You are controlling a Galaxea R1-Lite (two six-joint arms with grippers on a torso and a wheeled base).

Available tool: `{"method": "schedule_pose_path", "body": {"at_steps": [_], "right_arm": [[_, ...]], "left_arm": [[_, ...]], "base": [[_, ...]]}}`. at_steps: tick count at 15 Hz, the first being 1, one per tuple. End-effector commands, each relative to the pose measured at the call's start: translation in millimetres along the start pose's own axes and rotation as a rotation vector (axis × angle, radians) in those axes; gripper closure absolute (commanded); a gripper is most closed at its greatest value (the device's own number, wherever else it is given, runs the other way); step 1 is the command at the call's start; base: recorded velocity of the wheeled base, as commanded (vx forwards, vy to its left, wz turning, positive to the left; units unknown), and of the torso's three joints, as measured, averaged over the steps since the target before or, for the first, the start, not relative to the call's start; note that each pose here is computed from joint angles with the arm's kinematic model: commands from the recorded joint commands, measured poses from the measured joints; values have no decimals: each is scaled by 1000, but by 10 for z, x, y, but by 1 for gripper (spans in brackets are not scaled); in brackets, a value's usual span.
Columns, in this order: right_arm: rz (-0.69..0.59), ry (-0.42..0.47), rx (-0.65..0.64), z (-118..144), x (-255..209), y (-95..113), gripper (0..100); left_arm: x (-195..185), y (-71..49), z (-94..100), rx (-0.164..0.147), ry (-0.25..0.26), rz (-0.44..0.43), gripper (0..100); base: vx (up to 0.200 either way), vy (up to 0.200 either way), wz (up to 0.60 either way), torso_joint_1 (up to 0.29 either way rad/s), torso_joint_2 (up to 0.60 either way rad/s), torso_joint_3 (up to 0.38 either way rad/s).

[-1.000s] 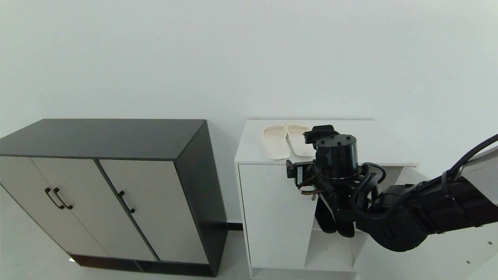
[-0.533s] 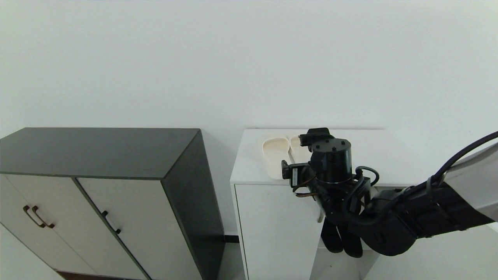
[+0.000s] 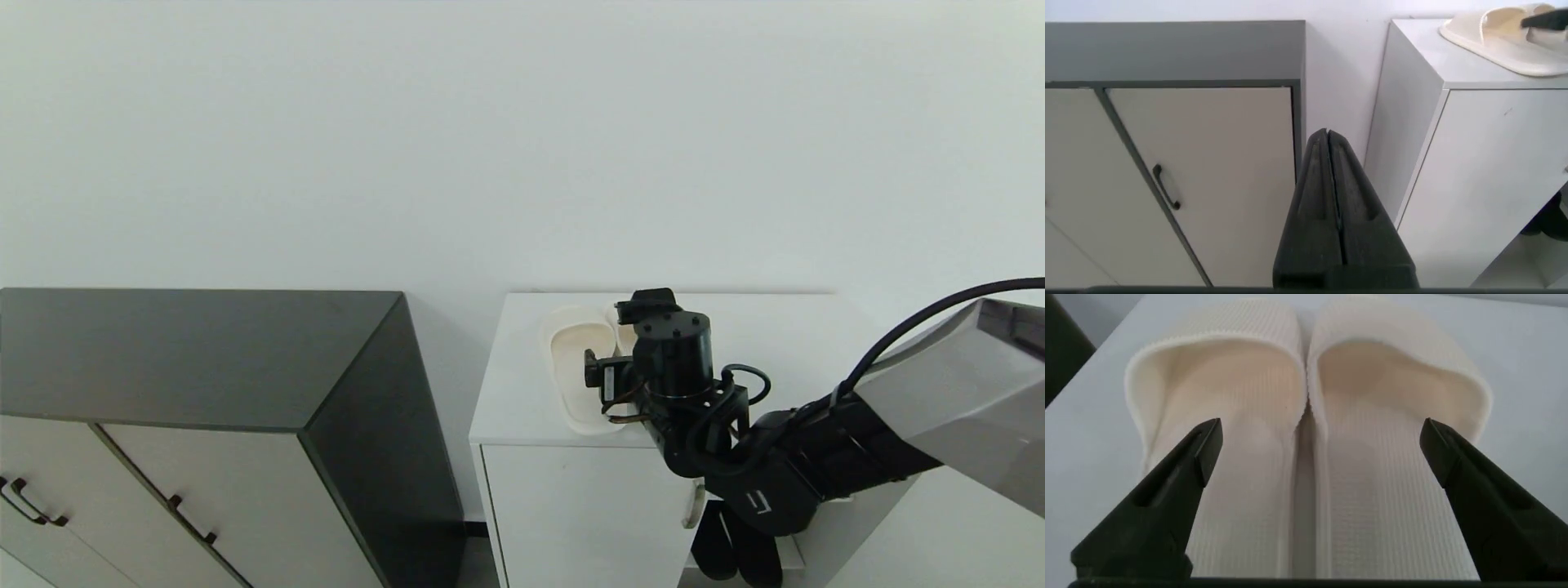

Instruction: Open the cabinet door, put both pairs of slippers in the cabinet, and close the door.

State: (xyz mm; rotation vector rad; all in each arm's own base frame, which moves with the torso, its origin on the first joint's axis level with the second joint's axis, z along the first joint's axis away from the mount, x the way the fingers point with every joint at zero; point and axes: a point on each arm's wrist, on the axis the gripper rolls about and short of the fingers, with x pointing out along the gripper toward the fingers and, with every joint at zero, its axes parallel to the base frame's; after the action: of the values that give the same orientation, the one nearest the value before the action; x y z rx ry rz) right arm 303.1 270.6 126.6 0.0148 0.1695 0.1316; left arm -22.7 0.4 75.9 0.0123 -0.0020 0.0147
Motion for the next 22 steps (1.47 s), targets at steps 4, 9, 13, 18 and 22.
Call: {"method": "schedule_pose_path", "body": {"at_steps": [4, 9, 13, 18, 22], "right_arm": [[-3, -6, 6, -87, 290, 52, 0], [9, 13, 7, -30, 541, 0, 0], [-14, 5, 15, 46, 681, -77, 0], [9, -8, -18, 61, 759, -58, 0], [10, 13, -36, 34, 783, -47, 100]], "left_arm": [[1, 0, 0, 0, 2, 1, 100], [1, 0, 1, 0, 1, 1, 100], [1, 0, 1, 0, 1, 1, 100], [1, 0, 1, 0, 1, 1, 100], [1, 0, 1, 0, 1, 1, 100]], "base": [[0, 0, 0, 0, 0, 0], [0, 0, 0, 0, 0, 0], [0, 0, 0, 0, 0, 0], [0, 0, 0, 0, 0, 0], [0, 0, 0, 0, 0, 0]]}}
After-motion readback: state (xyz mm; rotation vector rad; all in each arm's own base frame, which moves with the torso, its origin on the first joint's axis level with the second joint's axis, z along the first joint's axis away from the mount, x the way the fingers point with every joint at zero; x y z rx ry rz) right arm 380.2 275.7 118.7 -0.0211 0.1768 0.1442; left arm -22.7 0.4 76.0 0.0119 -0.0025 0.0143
